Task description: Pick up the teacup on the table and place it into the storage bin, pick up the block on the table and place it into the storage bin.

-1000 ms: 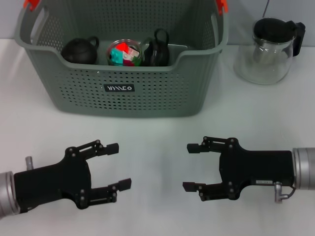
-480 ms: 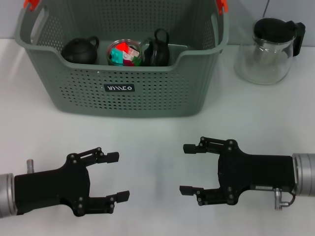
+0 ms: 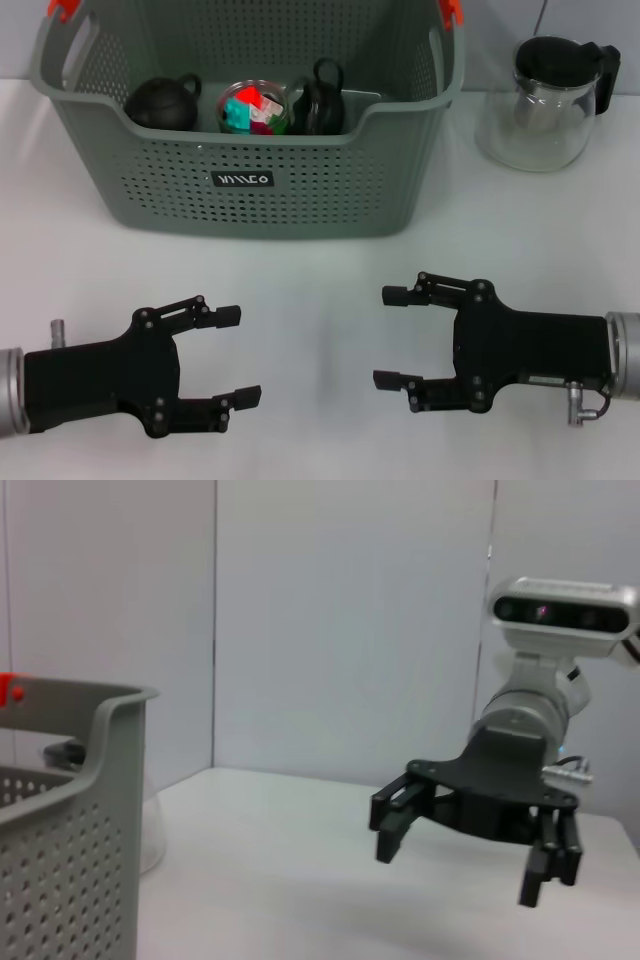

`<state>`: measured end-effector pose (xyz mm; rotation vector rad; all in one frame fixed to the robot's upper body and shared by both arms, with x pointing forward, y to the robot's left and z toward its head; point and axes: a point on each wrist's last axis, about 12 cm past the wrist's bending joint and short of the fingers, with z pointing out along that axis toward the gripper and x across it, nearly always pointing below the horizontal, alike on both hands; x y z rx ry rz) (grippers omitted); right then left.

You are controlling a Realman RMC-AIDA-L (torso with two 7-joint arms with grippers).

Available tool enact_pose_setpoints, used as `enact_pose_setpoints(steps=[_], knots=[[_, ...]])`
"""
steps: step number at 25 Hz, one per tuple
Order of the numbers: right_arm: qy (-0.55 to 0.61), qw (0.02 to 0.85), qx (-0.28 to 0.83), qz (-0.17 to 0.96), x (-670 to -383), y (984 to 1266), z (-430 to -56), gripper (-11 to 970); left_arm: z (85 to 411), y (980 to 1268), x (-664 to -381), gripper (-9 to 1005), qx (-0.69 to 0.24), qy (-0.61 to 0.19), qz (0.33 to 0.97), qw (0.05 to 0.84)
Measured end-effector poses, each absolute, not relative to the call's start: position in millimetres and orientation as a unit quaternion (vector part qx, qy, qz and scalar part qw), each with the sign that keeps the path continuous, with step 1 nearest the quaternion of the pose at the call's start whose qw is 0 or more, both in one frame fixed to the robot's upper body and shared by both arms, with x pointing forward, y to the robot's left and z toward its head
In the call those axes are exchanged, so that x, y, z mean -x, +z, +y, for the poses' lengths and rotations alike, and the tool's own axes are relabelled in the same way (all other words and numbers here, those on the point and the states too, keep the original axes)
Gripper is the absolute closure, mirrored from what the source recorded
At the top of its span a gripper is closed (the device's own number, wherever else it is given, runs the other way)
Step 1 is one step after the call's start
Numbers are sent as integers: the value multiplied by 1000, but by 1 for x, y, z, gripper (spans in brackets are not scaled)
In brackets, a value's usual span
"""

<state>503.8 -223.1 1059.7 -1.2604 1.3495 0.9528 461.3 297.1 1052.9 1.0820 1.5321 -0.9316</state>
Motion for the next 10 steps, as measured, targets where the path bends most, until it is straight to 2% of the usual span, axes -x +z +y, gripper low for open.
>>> enact_pose_setpoints(steps=[10], knots=[[392,508,521,563,-504,1059,-224,108,297,1054,-461,136,-446,-390,630,502]])
